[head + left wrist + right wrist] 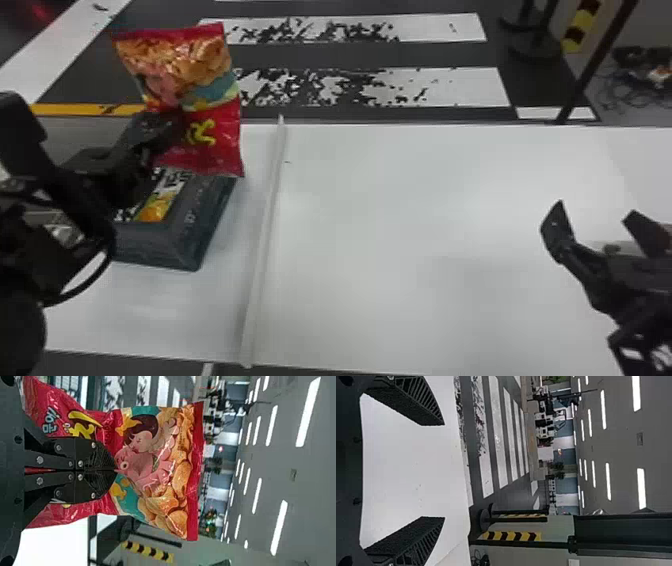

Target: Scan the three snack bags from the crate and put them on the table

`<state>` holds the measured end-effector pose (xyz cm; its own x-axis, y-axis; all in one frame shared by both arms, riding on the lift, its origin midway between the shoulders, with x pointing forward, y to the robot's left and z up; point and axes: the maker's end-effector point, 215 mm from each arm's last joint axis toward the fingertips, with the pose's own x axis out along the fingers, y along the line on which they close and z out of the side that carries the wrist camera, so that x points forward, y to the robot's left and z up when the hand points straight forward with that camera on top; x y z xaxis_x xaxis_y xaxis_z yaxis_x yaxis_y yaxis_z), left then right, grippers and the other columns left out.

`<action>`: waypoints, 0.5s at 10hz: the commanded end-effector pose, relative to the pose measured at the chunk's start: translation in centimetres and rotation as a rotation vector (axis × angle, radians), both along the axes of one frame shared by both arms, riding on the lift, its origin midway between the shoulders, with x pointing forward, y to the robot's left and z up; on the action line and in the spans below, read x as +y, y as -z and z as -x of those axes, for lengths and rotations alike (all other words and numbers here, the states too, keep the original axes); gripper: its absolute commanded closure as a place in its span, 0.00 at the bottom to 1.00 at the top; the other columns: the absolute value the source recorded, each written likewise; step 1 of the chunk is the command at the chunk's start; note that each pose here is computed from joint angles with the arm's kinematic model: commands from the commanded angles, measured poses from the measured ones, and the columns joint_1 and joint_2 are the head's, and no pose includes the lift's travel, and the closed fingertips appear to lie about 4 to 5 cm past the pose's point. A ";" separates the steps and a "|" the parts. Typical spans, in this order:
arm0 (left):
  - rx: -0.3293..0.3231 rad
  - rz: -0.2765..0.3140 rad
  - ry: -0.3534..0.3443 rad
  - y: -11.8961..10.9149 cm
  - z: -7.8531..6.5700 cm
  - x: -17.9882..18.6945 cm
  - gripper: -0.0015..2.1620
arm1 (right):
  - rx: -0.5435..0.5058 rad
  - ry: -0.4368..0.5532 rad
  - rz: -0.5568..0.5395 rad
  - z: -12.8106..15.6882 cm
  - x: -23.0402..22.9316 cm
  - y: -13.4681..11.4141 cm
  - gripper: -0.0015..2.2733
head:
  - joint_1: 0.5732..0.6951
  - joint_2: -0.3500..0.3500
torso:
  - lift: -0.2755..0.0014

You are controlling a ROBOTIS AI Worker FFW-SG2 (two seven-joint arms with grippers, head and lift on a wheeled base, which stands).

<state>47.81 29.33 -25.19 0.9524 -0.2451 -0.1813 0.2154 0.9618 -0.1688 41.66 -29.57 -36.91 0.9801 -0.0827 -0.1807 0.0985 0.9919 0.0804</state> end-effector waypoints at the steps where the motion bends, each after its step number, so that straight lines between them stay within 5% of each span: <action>1: 0.044 0.056 0.092 0.5 0.8 -5.2 0.87 | 0.000 0.002 0.000 -0.3 -0.1 0.1 0.01 | 1.00 0.51 | 0.66; 5: 0.127 0.123 0.377 3.3 3.4 -17.7 0.87 | -0.007 0.006 0.000 -1.0 -0.4 -0.3 0.01 | 1.00 0.27 | 0.66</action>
